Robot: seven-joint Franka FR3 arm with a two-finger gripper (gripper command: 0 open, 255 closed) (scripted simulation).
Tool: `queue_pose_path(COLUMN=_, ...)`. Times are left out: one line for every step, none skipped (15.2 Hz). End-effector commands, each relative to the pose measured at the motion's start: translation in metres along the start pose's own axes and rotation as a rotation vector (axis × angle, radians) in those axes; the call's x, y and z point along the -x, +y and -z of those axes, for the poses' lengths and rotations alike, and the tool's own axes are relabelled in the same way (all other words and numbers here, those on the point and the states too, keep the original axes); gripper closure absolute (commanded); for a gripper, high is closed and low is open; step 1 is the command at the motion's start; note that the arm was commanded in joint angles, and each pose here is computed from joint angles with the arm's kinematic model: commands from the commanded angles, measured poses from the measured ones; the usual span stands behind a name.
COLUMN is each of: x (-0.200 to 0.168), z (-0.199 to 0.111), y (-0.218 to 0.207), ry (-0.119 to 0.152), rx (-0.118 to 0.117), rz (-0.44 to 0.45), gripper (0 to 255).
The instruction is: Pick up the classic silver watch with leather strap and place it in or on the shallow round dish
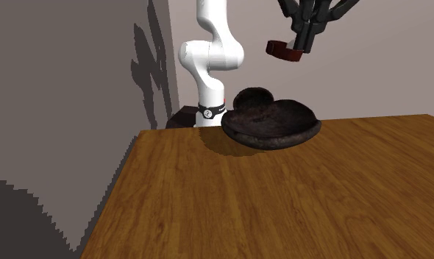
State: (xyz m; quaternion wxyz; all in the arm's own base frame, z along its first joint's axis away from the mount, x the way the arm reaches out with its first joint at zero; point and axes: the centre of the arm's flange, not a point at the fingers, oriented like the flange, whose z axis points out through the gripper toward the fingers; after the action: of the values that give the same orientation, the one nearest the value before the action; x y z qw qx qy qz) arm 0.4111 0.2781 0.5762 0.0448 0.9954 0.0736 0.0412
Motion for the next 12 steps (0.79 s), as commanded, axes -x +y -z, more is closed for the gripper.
queue_pose_path(x=0.002, z=-0.011, y=-0.001, ry=0.000, rx=0.000, rz=0.000, gripper=255)
queue_pose_path(x=0.002, z=-0.016, y=-0.001, ry=0.000, rx=0.000, rz=0.000, gripper=255)
queue_pose_path(x=0.003, z=-0.021, y=-0.002, ry=0.000, rx=0.000, rz=0.000, gripper=255)
queue_pose_path(x=0.003, z=-0.027, y=-0.002, ry=0.000, rx=0.000, rz=0.000, gripper=255)
queue_pose_path(x=0.004, z=-0.032, y=-0.003, ry=0.000, rx=0.000, rz=0.000, gripper=255)
queue_pose_path(x=0.004, z=-0.037, y=-0.003, ry=0.000, rx=0.000, rz=0.000, gripper=255)
queue_pose_path(x=0.004, z=-0.042, y=-0.004, ry=0.000, rx=0.000, rz=0.000, gripper=255)
queue_pose_path(x=0.005, z=-0.048, y=-0.004, ry=0.000, rx=0.000, rz=0.000, gripper=255)
queue_pose_path(x=0.005, z=-0.053, y=-0.005, ry=0.000, rx=0.000, rz=0.000, gripper=255)
queue_pose_path(x=0.005, z=-0.056, y=-0.005, ry=0.000, rx=0.000, rz=0.000, gripper=255)
queue_pose_path(x=0.005, z=-0.056, y=-0.005, ry=0.000, rx=0.000, rz=0.000, gripper=255)
queue_pose_path(x=0.005, z=-0.056, y=-0.005, ry=0.000, rx=0.000, rz=0.000, gripper=255)
